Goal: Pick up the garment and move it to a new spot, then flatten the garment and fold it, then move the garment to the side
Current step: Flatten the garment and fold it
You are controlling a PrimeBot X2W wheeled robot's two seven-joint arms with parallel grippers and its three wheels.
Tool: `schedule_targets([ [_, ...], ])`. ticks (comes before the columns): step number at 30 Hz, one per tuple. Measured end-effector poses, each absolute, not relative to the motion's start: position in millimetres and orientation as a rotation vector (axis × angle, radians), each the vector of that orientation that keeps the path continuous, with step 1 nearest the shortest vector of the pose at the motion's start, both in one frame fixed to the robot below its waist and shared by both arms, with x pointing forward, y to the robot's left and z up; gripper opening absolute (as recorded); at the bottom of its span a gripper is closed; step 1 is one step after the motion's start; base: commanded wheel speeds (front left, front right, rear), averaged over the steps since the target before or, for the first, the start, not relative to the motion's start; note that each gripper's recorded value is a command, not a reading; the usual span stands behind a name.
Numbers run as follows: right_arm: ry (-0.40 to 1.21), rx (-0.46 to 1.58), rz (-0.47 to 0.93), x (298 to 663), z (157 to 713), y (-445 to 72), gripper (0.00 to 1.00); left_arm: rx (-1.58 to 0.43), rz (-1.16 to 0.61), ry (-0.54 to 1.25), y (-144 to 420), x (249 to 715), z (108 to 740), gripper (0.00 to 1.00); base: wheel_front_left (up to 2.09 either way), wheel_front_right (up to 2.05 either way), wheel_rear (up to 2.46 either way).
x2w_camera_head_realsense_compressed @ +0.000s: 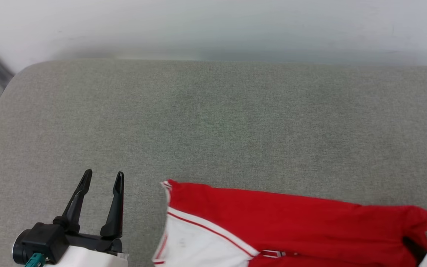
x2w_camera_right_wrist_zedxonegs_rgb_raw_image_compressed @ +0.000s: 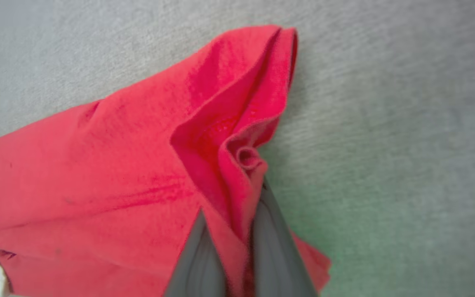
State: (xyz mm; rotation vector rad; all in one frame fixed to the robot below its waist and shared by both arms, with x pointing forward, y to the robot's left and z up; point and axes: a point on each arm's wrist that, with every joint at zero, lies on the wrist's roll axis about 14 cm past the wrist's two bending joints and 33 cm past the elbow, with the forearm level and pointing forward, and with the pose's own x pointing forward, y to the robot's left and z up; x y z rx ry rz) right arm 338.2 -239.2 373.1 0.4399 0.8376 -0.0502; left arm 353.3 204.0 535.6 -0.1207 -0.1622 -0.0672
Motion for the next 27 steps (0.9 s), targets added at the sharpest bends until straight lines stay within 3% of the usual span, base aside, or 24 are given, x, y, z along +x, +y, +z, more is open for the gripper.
schedule_targets([
  [7, 0.701, 0.311, -0.242, 349.5, 396.9, -315.8, 0.0, -0.12, -0.082, -0.168, 200.5, 352.8, 537.6, 1.0, 0.0, 0.0, 0.0],
  [11, 0.664, 0.285, -0.268, 353.2, 406.3, -325.3, 0.0, -0.121, -0.085, -0.166, 199.8, 350.4, 537.3, 1.0, 0.0, 0.0, 0.0],
  [17, 0.631, 0.259, -0.191, 359.5, 425.8, -303.4, 0.0, -0.124, -0.088, -0.176, 198.3, 347.3, 540.1, 1.0, 0.0, 0.0, 0.0],
  [27, 0.681, 0.304, 0.05, 338.2, 449.9, -219.4, 0.0, -0.151, -0.092, -0.182, 192.0, 342.0, 541.0, 1.0, 0.0, 0.0, 0.0],
])
